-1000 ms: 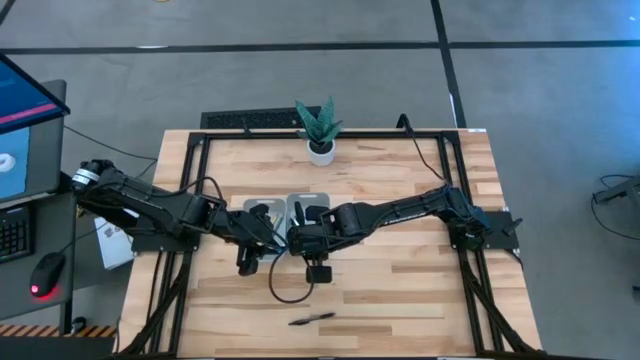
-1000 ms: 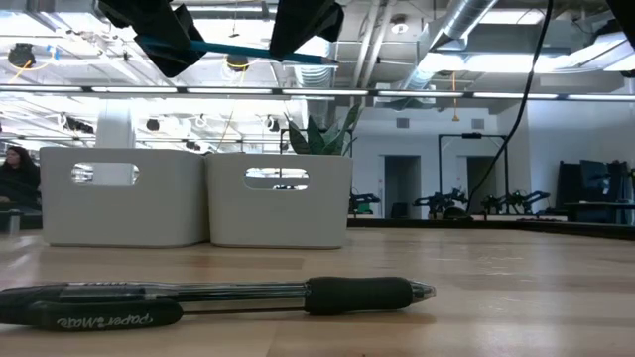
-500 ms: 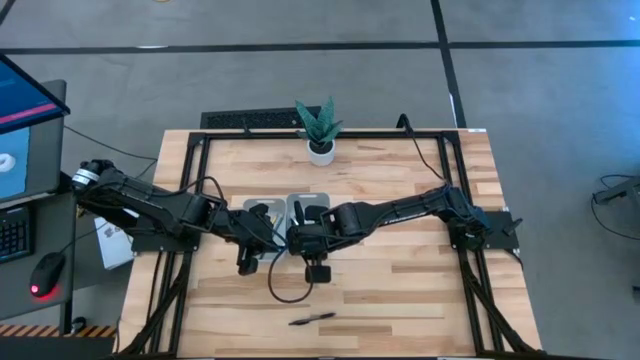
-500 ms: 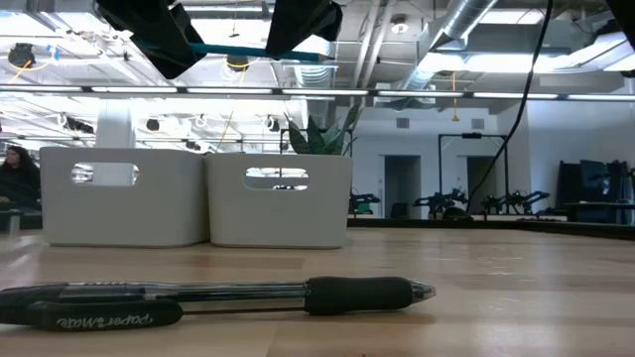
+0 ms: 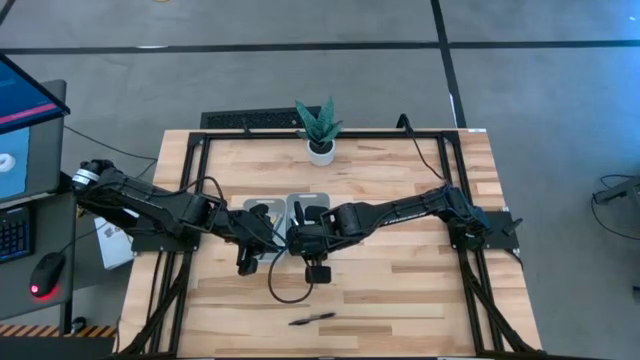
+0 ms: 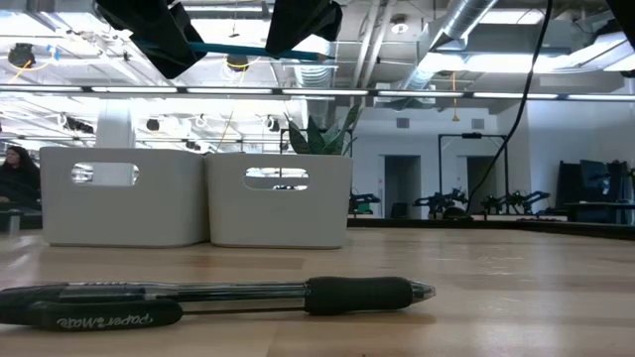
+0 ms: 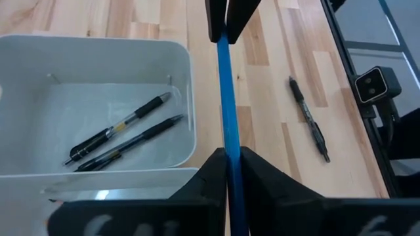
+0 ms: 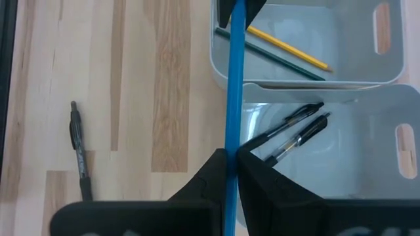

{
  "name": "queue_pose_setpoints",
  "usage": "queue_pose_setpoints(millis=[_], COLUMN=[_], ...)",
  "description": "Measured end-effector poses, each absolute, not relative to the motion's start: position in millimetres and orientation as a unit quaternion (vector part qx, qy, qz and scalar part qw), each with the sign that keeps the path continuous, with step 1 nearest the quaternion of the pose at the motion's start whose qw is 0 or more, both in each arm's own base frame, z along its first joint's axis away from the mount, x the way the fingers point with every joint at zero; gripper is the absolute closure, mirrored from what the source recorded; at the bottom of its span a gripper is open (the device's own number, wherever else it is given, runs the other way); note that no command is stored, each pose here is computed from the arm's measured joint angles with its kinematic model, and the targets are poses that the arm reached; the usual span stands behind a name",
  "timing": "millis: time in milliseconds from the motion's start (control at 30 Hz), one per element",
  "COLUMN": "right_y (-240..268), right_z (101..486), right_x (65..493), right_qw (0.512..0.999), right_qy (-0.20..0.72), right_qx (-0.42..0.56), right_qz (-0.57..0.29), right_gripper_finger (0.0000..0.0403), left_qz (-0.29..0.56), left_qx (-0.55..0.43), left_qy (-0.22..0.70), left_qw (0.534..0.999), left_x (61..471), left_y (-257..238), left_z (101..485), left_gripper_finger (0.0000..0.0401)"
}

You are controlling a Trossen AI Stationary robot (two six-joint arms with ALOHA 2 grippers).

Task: Sort pens & pencils
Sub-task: Put the blue pencil into the left gray bin

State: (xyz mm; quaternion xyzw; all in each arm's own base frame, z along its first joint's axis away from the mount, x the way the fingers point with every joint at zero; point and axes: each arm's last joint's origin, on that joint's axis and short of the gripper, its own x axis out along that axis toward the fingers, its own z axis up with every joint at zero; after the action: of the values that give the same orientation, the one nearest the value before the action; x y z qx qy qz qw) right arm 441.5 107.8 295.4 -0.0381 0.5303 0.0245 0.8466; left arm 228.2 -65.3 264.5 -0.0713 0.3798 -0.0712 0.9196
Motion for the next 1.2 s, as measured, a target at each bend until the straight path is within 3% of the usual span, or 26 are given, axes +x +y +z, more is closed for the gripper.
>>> queue_pose_setpoints(millis=[1000, 1200], right_y=[107.8, 107.8], right_z=[295.3, 295.3], right_x=[441.4, 441.4], right_qw=[0.846, 0.846], right_qy=[0.531, 0.531], right_qx=[-0.039, -0.039], right_qz=[0.024, 0.025], right_gripper_finger=[0.0351, 0.0324], left_qz=[-0.067, -0.067], left_qx=[-0.060, -0.060], left_qy=[0.378, 0.378], left_qw=[0.921, 0.921], left_x=[228.2, 228.2], left_y=[-64.8, -64.8], left_z=[264.4, 264.4], left_gripper_finger=[0.0394, 0.0394])
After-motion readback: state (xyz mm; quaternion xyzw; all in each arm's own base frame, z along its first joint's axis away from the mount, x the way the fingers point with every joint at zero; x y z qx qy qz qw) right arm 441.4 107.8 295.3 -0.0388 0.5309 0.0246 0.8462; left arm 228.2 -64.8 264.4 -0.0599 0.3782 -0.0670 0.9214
